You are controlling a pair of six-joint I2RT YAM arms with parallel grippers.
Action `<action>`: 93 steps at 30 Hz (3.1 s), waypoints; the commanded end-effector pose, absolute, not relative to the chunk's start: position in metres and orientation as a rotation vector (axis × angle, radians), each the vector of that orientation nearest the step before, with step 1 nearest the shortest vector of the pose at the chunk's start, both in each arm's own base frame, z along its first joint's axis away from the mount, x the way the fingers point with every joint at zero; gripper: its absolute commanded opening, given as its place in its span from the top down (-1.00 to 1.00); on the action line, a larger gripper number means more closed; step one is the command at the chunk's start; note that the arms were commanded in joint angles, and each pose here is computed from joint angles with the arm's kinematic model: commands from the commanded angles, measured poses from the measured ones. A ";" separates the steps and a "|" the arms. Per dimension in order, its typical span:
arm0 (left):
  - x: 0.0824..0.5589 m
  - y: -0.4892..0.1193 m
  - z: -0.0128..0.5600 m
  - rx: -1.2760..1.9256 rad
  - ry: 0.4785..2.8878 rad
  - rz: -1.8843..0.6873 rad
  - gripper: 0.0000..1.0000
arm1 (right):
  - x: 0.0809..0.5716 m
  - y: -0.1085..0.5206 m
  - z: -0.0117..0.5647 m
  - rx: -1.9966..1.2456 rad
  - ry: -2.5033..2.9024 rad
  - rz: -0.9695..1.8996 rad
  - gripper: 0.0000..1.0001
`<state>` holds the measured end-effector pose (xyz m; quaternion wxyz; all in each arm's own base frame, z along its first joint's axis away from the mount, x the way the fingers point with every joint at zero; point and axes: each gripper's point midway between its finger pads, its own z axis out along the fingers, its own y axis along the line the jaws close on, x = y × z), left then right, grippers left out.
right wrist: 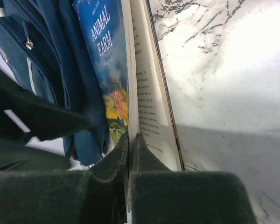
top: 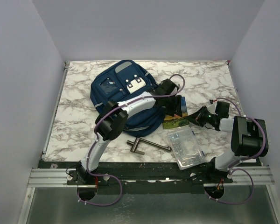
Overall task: Pack the student bag
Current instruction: Pick up the book from the center of the board.
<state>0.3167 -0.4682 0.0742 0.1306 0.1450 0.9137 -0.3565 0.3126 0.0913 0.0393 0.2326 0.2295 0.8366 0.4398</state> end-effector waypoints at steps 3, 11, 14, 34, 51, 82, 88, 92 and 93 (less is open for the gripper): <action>0.318 -0.447 0.235 0.503 2.337 -1.296 -0.28 | 0.331 0.095 0.066 0.640 2.207 1.291 0.99; 0.297 -0.388 0.292 0.458 2.159 -1.395 -0.31 | 0.344 0.084 0.105 0.662 2.113 1.332 1.00; 0.291 -0.367 0.299 0.398 2.124 -1.445 -0.34 | 0.347 0.081 0.127 0.666 2.064 1.375 0.99; 0.307 -0.339 0.269 -0.145 2.120 -1.951 -0.53 | 0.330 0.095 0.287 0.397 1.778 1.636 0.99; 0.315 -0.402 0.281 -0.291 1.922 -2.372 0.03 | 0.296 0.123 0.303 0.285 1.752 1.721 0.99; 0.212 -0.283 0.237 1.079 2.135 -1.119 1.00 | 0.314 0.194 0.335 -0.579 1.869 0.879 -0.74; 0.165 -0.291 0.247 1.288 2.007 -1.221 1.00 | 0.278 0.237 0.343 -0.905 1.772 1.251 -0.86; 0.156 -0.292 0.248 1.331 1.990 -1.252 1.00 | 0.237 0.268 0.325 -1.076 1.732 1.438 -0.87; 0.155 -0.292 0.249 1.336 1.982 -1.258 1.00 | 0.230 0.271 0.321 -1.095 1.731 1.464 -0.86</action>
